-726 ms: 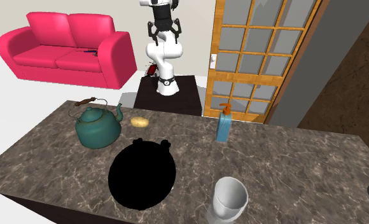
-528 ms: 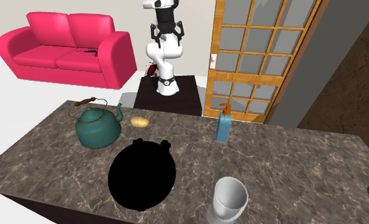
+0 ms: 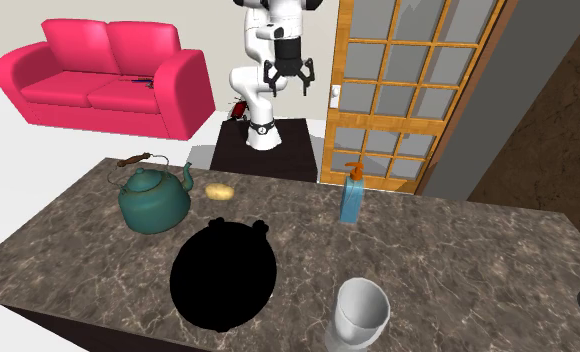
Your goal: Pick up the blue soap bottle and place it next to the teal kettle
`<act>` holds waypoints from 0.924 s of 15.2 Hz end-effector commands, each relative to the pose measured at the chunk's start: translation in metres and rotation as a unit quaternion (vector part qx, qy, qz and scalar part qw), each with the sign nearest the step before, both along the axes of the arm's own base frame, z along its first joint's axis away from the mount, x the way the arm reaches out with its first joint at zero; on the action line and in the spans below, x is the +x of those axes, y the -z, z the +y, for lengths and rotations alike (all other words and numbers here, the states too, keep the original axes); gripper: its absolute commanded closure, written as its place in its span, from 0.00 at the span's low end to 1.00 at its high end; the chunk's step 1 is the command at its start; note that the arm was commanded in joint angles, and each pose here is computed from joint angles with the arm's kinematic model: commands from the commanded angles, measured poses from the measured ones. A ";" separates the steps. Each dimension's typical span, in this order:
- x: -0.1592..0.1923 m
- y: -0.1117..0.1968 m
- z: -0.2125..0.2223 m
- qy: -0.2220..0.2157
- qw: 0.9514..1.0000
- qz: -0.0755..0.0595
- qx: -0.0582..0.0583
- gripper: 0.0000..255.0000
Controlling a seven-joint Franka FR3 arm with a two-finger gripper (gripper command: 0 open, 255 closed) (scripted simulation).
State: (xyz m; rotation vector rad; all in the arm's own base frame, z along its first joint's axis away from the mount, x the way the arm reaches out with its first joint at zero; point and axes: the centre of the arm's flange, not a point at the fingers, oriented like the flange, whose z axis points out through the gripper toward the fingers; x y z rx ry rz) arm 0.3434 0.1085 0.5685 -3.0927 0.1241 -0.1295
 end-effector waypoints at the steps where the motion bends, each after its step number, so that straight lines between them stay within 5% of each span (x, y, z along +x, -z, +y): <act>1: 0.010 0.015 0.024 0.011 1.000 -0.004 -0.004 0.00; 14: 0.093 0.113 0.145 0.080 0.996 -0.023 -0.032 0.00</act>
